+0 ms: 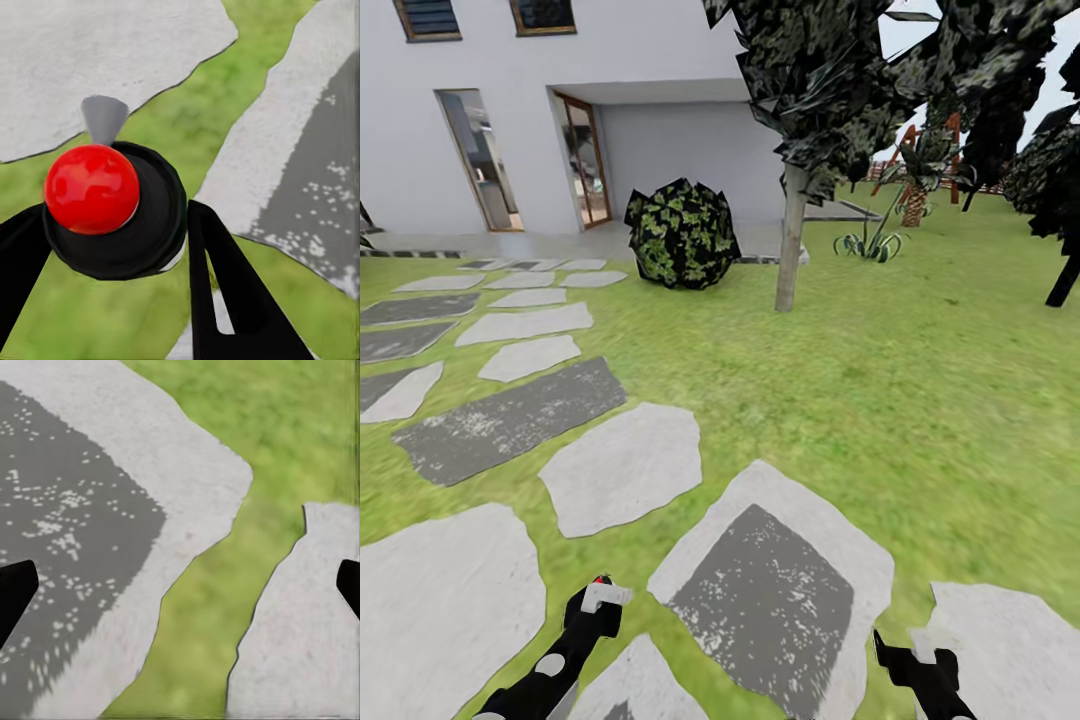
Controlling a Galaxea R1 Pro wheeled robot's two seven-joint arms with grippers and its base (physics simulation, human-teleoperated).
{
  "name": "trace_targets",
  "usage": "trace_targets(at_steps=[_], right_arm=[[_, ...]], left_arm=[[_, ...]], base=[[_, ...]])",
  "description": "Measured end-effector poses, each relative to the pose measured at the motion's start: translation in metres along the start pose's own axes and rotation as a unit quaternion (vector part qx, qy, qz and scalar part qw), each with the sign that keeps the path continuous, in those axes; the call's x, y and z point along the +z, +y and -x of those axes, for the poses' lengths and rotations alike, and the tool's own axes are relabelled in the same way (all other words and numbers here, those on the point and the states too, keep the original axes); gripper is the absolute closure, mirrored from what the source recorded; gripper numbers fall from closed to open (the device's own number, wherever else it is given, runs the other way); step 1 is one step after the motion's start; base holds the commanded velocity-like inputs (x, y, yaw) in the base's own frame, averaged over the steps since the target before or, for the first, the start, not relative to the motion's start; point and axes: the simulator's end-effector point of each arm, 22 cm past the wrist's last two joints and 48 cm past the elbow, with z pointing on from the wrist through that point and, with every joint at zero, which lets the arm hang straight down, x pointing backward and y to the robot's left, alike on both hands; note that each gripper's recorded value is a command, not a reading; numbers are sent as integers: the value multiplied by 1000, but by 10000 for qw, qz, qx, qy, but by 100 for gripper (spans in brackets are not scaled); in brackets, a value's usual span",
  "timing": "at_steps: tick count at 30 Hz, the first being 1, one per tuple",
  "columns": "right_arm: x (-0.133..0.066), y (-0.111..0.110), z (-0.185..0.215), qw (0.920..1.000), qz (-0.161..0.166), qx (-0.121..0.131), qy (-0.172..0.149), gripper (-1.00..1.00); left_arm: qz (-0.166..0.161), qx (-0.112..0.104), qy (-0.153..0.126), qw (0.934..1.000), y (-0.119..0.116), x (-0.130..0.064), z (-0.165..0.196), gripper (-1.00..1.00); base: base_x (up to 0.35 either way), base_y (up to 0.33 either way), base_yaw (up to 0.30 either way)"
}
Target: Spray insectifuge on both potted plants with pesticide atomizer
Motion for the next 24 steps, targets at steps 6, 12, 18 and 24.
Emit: trace_targets(at_steps=[6,12,18,24], right_arm=[[0,-2,3,10000,-16,0,-29,-100],[0,-3,6,10000,-23,4,-67,-100],[-1,-5,10,9999,-33,12,-102,-100],[-1,-4,10,9999,-42,81,-108,-100]], left_arm=[[-24,13,-9,10000,-1,-2,0,100],[-16,31,32,10000,-2,-6,-7,100],[3,11,179,9998,-1,-6,-10,100],[-17,1,533,9986,-2,-6,-22,100]], base=[[0,0,-282],[0,0,-283],[0,0,-283],[0,0,-283]])
